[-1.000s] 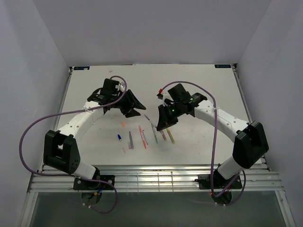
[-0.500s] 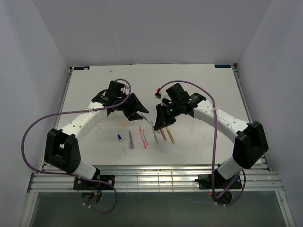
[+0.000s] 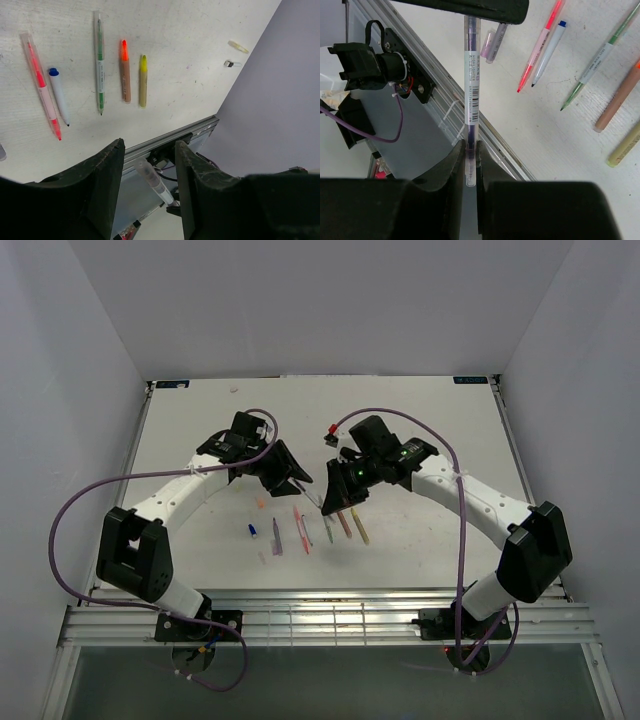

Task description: Open the pen caps

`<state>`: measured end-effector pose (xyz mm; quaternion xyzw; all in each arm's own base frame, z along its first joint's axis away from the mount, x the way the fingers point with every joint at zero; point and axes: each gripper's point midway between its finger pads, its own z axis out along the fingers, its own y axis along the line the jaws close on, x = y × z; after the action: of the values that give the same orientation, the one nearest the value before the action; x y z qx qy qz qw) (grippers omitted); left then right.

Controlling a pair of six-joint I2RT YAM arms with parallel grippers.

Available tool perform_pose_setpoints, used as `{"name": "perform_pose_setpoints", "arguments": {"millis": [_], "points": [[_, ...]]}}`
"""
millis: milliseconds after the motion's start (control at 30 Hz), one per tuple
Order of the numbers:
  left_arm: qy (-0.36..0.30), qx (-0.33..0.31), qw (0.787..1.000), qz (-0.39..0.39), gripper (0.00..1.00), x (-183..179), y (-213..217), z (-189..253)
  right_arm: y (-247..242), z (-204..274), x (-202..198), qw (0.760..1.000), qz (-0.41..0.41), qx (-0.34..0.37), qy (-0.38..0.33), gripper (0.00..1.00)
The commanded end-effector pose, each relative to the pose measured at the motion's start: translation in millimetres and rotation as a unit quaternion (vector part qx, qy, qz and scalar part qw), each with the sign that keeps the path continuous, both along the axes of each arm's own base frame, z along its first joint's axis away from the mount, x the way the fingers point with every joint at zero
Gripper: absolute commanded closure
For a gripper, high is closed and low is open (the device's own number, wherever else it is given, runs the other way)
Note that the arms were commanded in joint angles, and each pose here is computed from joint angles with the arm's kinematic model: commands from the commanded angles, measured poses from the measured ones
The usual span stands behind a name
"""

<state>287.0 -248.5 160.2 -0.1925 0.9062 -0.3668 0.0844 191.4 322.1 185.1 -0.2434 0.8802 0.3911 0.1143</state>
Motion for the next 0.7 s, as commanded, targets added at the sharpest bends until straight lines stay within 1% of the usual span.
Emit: {"name": "perform_pose_setpoints", "arguments": {"millis": [0,33,133,167,267,300,400,433,567,633,667], "points": [[-0.020,-0.003,1.000,-0.004,0.46,7,-3,13,10,31,7,0.999,0.001,0.035,-0.036,0.92],[-0.020,-0.003,1.000,-0.006,0.47,7,-4,13,11,31,7,0.999,0.001,0.034,-0.036,0.92],[-0.020,-0.006,1.000,-0.008,0.56,5,-4,14,13,32,10,0.999,0.000,0.035,-0.038,0.92],[-0.019,-0.007,1.000,-0.009,0.62,5,-4,13,14,32,11,0.999,-0.001,0.035,-0.039,0.92],[-0.018,-0.010,1.000,-0.012,0.75,3,-5,13,20,32,15,0.999,0.001,0.037,-0.037,0.92],[-0.016,-0.010,1.000,-0.012,0.84,3,-5,12,21,35,17,0.998,0.001,0.040,-0.039,0.92],[-0.016,-0.010,1.000,-0.011,0.97,2,-5,13,25,34,18,0.998,0.004,0.040,-0.038,0.92],[-0.016,-0.011,1.000,-0.011,1.00,2,-5,13,27,36,19,0.998,0.007,0.042,-0.041,0.92],[-0.015,-0.013,1.000,-0.012,1.00,2,-5,14,35,29,23,0.999,0.020,0.036,-0.030,0.75],[-0.014,-0.015,1.000,-0.011,1.00,2,-6,15,39,31,27,0.998,0.023,0.037,-0.034,0.70],[-0.015,-0.016,1.000,-0.011,1.00,2,-6,16,41,27,29,0.999,0.024,0.033,-0.030,0.69]]}}
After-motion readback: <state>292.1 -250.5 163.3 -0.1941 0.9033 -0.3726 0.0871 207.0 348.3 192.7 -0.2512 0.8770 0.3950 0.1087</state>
